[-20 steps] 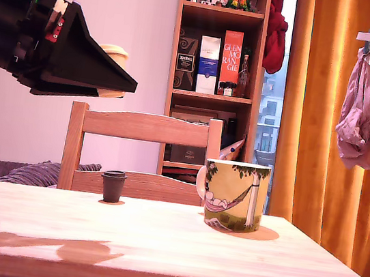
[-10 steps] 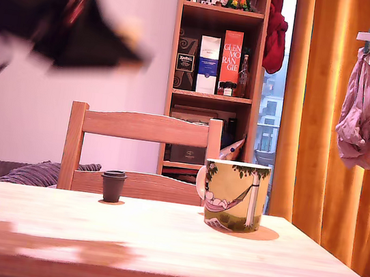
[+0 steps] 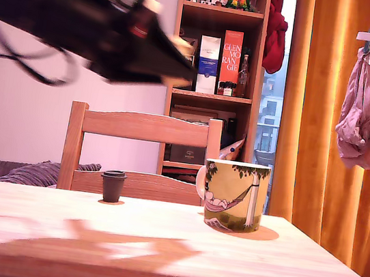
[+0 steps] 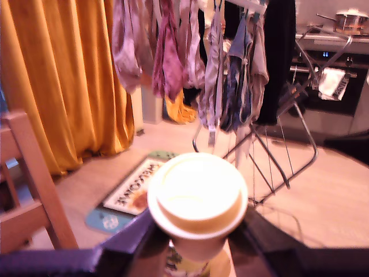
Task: Pick up the coffee capsules on the table and drop them inside the coffee cup
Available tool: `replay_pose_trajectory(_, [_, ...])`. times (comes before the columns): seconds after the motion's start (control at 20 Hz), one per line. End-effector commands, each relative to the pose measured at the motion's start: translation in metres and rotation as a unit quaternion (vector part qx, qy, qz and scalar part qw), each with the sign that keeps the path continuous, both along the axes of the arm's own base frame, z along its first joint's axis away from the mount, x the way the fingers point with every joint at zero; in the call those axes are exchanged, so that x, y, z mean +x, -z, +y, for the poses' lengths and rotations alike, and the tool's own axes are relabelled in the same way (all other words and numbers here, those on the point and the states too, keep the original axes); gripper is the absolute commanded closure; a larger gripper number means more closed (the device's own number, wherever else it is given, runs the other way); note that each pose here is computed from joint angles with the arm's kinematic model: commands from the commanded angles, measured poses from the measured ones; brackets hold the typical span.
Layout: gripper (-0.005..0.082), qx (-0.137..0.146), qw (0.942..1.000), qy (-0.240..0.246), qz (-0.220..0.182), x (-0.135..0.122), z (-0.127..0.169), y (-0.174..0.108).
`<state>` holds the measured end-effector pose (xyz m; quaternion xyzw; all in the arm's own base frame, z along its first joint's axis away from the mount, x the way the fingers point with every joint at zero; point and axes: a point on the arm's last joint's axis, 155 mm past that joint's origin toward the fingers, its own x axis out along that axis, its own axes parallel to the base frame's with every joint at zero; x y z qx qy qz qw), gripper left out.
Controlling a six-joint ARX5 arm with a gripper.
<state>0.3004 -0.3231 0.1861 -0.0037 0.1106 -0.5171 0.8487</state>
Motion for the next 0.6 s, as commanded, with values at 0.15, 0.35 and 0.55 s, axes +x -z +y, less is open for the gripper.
replay_pose_trajectory(0.15, [0.0611, -0.008, 0.9998, 0.017, -0.013, 0.017, -0.031, -0.011])
replay_pose_trajectory(0.35, [0.0611, -0.01, 0.9995, 0.027, -0.015, 0.028, -0.053, -0.013])
replay_pose_trajectory(0.55, [0.0611, -0.003, 0.9995, 0.03, -0.007, 0.043, -0.07, -0.01])
